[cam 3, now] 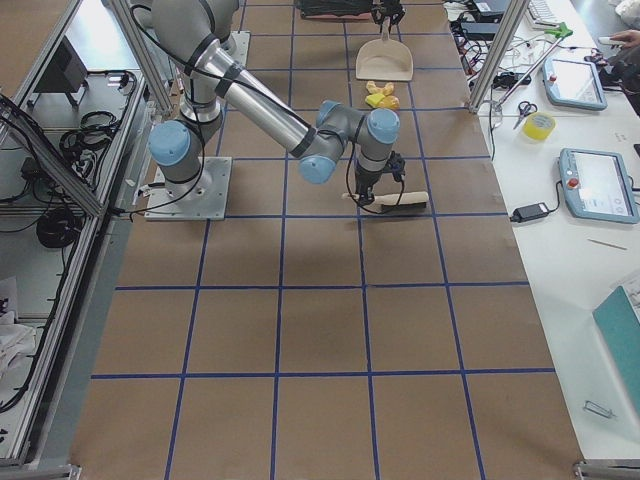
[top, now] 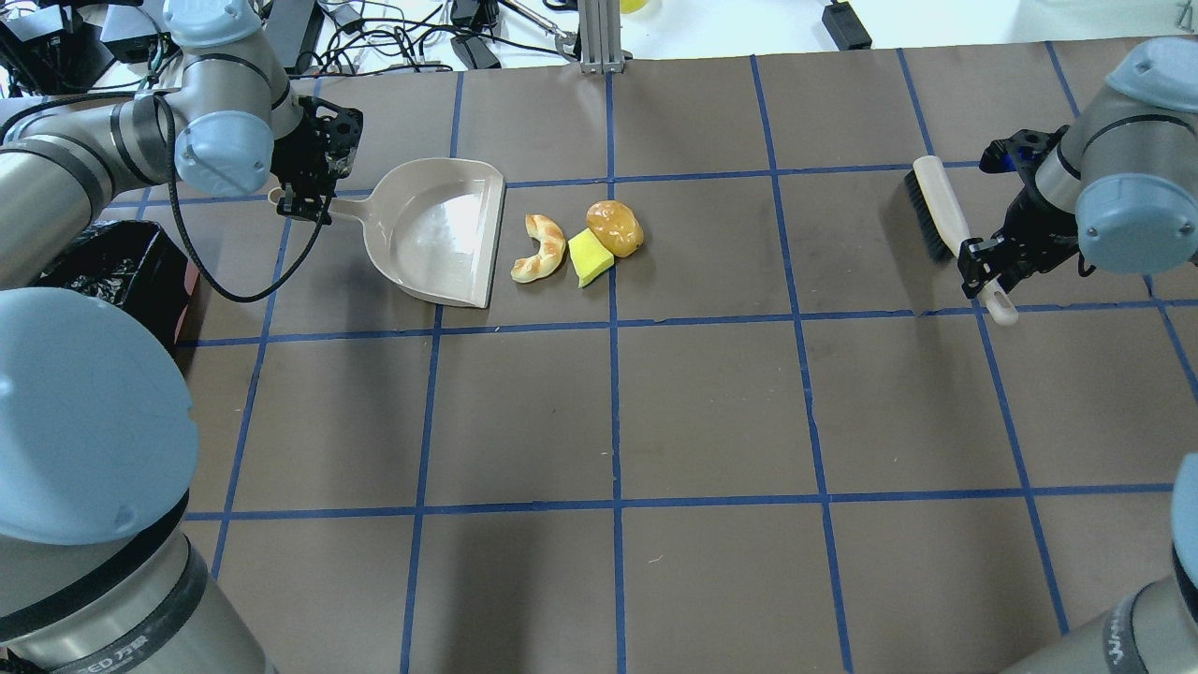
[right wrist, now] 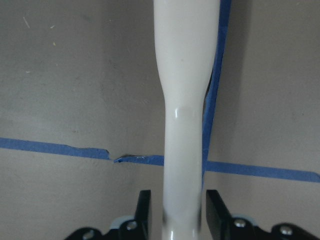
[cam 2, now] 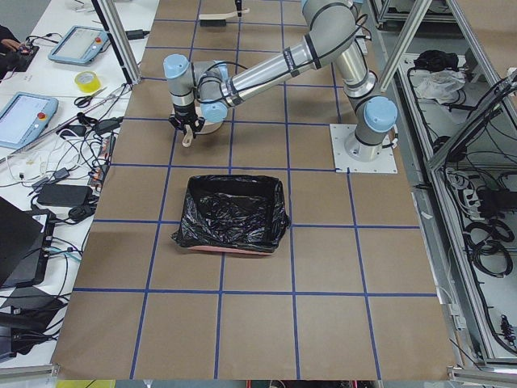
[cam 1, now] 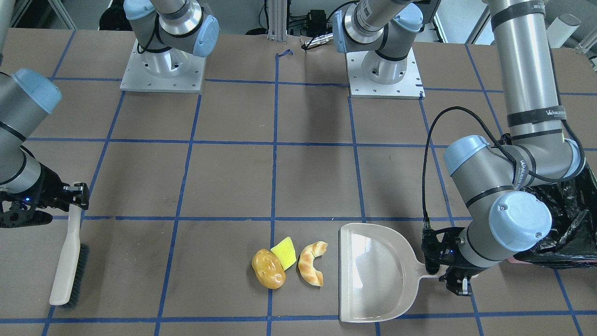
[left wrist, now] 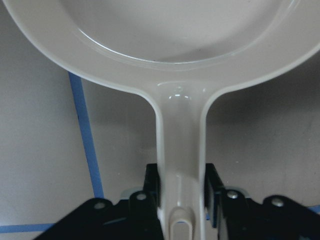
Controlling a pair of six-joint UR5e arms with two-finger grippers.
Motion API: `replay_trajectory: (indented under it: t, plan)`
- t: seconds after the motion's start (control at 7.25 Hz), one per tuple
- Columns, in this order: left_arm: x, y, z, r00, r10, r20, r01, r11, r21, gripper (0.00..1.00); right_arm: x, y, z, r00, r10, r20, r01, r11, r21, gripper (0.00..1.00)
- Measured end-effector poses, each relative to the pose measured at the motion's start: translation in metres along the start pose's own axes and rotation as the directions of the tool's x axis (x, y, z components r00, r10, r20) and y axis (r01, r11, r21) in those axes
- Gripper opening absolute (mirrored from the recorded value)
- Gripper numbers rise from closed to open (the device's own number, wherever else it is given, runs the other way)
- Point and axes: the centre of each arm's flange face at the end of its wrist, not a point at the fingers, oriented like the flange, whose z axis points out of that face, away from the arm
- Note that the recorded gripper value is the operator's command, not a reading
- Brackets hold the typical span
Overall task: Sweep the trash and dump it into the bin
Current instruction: 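Hold the dustpan steady with the left gripper and lift the brush with the right, then move the brush with the right gripper behind the croissant, sponge and potato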
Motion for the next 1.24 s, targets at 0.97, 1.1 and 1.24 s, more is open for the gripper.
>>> replay_trajectory:
  t: [0.97,1.1,1.24]
  plan:
    - [0.001,-0.001,0.005,1.000,-0.015,-0.018,0.014,0.999,-0.034,0.00,-0.008,-0.016,-0.024,1.000,0.020,-0.019,-0.020,1.000,-0.019,0.00]
    - [0.001,-0.006,0.003,1.000,-0.011,-0.022,0.009,0.998,-0.060,0.00,-0.028,-0.027,-0.038,0.999,0.049,-0.020,-0.050,0.998,-0.039,0.00]
    - [0.001,-0.017,0.001,1.000,-0.003,-0.023,0.001,0.997,-0.075,0.00,-0.059,-0.036,-0.045,0.996,0.082,-0.022,-0.083,0.995,-0.051,0.00]
